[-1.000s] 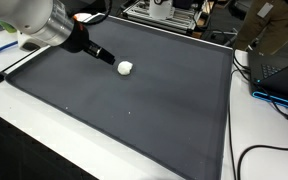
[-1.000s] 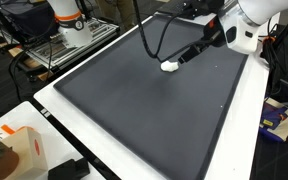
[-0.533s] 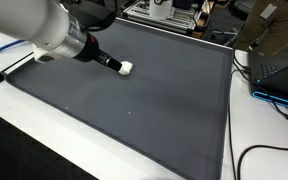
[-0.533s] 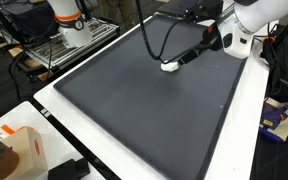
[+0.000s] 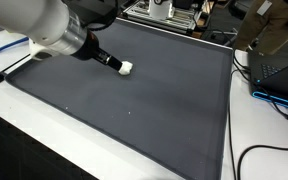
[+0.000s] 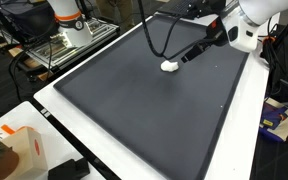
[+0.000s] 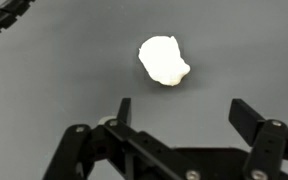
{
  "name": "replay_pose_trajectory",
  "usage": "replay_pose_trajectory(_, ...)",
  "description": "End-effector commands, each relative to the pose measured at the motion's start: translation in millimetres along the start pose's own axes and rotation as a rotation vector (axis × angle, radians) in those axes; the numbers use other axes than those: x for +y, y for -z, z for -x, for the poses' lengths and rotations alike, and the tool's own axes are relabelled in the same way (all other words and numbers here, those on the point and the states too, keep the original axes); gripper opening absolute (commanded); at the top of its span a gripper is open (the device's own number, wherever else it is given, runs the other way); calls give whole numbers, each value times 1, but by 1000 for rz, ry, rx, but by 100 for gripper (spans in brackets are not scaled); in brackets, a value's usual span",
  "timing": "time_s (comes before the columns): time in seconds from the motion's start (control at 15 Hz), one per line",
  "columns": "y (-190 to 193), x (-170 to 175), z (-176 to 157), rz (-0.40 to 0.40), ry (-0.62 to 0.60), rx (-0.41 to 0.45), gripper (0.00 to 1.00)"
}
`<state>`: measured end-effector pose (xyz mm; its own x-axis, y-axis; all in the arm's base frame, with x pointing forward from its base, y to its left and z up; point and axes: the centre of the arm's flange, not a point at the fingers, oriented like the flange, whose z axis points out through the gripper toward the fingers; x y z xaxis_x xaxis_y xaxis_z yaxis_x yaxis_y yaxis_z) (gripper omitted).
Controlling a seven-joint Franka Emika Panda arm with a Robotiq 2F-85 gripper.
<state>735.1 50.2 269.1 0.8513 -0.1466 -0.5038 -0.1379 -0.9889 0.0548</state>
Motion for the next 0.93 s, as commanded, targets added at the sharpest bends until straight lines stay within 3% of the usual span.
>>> replay_pose_trajectory(0.0,1,45,67,-12,86,57,100)
replay_pose_trajectory(0.33,18,69,84,-46,187,68,100)
replay_pose_trajectory(0.87,7,68,108,-235,-55,-67,100)
